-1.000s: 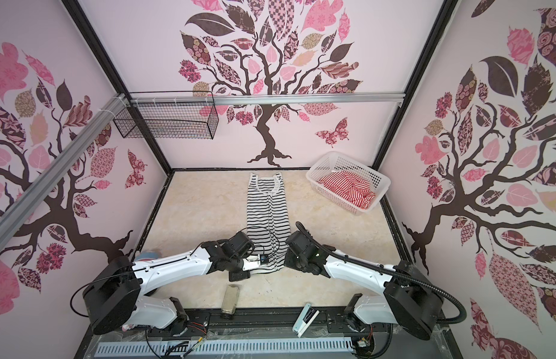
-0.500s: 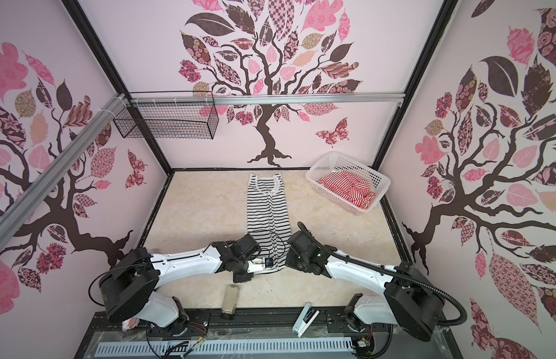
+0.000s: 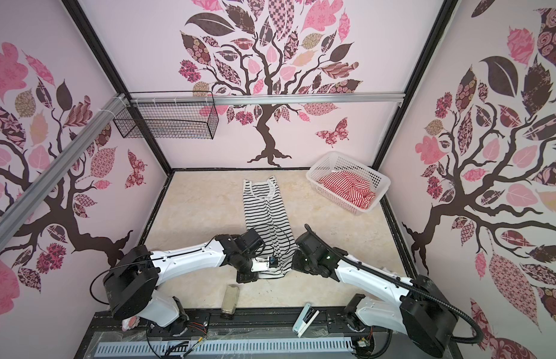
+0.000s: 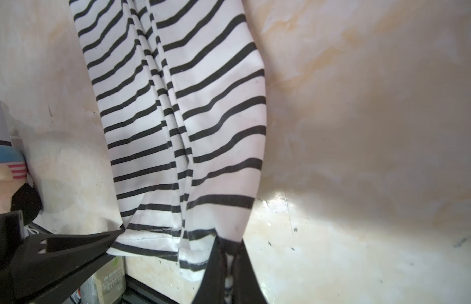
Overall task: Fold and stack the tank tops
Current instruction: 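Lift the nearer end and fold it over toward the far end with both grippers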
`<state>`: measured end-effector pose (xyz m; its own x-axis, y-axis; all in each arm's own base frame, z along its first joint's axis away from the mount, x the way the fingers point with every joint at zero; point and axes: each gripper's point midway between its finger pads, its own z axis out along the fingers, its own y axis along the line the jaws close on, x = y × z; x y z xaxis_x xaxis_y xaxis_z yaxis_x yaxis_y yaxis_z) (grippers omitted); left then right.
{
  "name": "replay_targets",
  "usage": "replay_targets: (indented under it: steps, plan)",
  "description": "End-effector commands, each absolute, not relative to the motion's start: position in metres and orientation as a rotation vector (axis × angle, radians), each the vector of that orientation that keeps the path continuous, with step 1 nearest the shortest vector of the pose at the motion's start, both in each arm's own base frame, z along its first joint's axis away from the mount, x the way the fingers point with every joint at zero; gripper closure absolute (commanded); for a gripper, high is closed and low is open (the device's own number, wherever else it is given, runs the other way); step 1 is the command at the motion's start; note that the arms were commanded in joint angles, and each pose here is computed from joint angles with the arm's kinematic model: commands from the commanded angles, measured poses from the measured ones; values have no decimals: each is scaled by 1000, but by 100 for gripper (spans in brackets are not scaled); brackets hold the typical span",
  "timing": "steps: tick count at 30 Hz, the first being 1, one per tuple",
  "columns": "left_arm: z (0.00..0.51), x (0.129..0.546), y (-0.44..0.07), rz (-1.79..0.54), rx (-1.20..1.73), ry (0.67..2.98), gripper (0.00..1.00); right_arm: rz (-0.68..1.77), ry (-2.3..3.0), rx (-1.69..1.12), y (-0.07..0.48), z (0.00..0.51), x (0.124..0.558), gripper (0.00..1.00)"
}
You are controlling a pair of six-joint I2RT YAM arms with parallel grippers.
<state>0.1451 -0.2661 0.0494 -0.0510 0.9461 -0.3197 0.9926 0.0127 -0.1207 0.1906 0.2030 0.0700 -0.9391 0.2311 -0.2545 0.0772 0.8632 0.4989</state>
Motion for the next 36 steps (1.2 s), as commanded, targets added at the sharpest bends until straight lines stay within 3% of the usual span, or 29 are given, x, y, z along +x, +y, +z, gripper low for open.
replay_targets:
  steps: [1,10,27,36]
  plan:
    - [77,119,-275,-700,2092,2109,100,725,2746,199,192,84,174,96]
    - [133,115,-289,-883,2004,2043,100,772,2591,205,189,155,187,95]
    - [197,280,-273,-789,1330,2082,100,820,2461,149,223,214,304,96]
    - [183,342,-254,-738,1187,2153,100,857,2493,113,242,201,365,95]
